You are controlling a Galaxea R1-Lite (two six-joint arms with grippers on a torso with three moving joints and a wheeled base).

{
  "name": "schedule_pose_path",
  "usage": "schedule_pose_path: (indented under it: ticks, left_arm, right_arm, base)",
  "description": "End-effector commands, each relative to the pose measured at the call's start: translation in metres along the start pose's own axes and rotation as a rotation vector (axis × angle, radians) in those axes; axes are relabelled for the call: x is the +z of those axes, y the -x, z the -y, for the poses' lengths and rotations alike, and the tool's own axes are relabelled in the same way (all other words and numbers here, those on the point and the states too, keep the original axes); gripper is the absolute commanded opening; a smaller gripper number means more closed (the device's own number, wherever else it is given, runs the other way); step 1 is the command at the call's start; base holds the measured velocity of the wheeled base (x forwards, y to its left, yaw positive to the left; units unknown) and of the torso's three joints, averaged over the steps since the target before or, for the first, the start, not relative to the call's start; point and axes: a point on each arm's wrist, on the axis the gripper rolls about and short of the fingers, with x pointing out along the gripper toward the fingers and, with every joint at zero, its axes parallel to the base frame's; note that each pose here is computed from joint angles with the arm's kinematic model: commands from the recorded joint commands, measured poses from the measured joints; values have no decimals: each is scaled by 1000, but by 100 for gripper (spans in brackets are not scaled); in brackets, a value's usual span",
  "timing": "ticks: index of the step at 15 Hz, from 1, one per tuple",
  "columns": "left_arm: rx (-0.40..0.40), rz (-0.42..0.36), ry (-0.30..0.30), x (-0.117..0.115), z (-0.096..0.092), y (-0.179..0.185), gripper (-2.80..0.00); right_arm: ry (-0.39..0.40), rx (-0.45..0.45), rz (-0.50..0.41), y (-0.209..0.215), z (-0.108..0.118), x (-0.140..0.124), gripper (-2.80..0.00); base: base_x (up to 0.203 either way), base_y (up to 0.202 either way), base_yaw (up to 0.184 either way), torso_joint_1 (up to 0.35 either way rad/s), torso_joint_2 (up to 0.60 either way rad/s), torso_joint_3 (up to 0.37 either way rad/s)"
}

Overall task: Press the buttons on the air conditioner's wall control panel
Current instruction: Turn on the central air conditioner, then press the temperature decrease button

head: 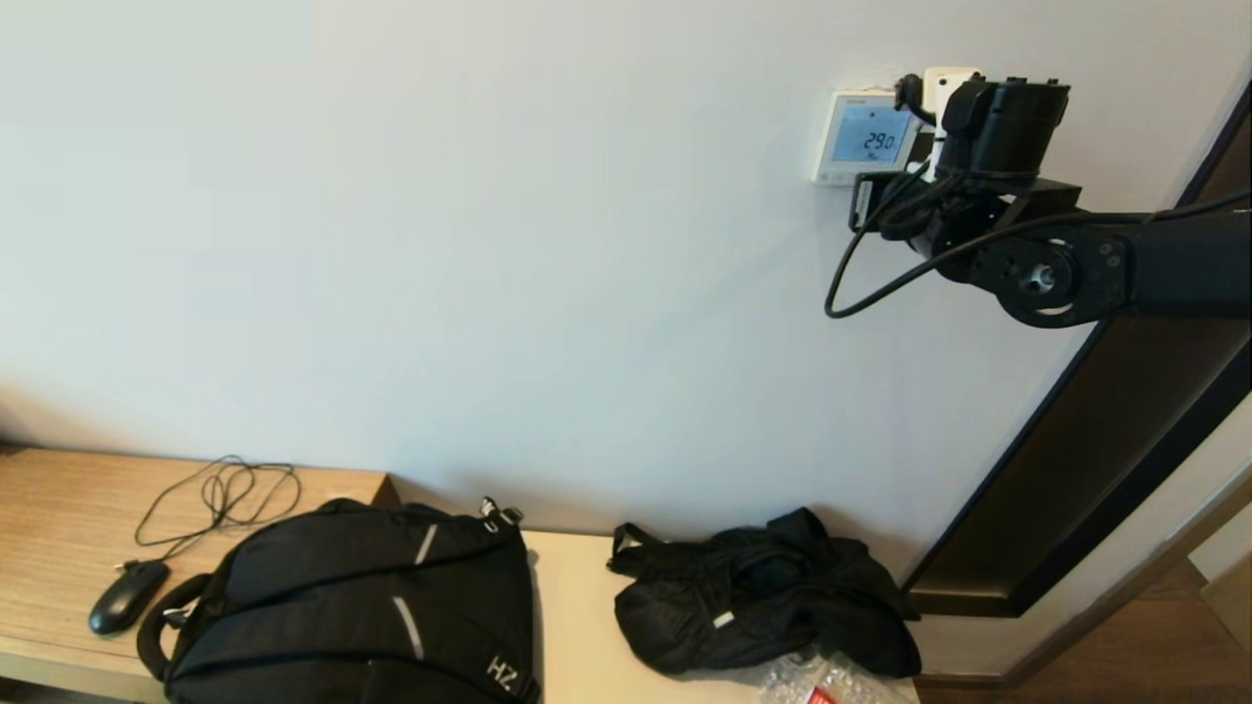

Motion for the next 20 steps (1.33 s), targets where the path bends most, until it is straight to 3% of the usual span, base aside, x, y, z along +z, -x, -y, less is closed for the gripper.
schedule_pose_path:
  ticks: [1, 6, 20]
  left_arm:
    - [1, 2, 0, 0, 0, 0, -280]
    - [1, 2, 0, 0, 0, 0, -280]
    - [1, 2, 0, 0, 0, 0, -280]
  right_arm:
    - [-6, -3, 14, 1, 1, 2, -280]
    - [-18, 26, 31, 18, -4, 14, -280]
    - [5, 45, 23, 19, -20, 10, -280]
  base:
    - [0, 0, 0, 0, 0, 0]
    - [0, 0, 0, 0, 0, 0]
    - [0, 0, 0, 0, 0, 0]
